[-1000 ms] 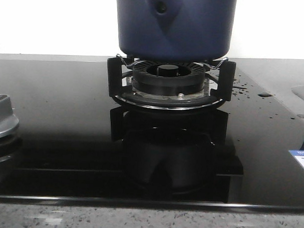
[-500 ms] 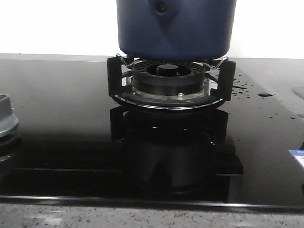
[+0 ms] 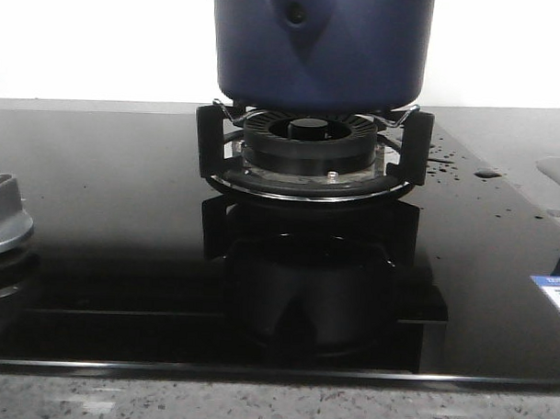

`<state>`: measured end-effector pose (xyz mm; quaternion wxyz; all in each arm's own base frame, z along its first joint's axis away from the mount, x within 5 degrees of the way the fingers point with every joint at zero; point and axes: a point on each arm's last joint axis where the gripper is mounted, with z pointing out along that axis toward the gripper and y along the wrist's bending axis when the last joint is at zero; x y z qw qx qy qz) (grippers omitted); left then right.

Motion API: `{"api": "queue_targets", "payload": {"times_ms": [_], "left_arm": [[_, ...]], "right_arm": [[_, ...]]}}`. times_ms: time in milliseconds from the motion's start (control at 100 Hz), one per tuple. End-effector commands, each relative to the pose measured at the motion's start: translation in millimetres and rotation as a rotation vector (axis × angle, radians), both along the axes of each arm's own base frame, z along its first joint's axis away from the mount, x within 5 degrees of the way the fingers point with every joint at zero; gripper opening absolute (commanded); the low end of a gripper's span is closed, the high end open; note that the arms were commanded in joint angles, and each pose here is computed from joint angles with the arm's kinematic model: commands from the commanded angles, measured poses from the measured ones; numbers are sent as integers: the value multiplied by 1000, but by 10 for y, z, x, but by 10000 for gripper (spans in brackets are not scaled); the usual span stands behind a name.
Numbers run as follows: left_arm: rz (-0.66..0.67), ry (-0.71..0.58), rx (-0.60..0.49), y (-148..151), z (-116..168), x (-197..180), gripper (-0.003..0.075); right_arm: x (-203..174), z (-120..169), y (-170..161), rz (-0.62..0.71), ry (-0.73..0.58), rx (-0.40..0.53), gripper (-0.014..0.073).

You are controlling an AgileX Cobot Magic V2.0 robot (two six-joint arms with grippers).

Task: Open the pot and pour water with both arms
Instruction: 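Grasp the light blue ribbed cup with the right gripper and lift it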

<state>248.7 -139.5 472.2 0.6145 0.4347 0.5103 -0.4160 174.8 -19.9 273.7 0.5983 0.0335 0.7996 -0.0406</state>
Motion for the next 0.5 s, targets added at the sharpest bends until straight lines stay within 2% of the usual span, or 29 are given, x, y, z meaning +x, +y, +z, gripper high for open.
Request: {"api": "queue_targets", "payload": {"times_ms": [0,240,380,490], "left_arm": [[-13,-31,-125,56,274,-161,145],[-13,-31,-125,56,274,-161,145],[-13,-31,-125,56,274,-161,145],[-13,-31,-125,56,274,-161,145]], "right_arm": [[111,183,-16,4,-164,-1,647],[304,111,-18,22,-212,10,647],[412,70,-22,24,-257,66,647],[501,-17,-29,22,-246,102,647]]}}
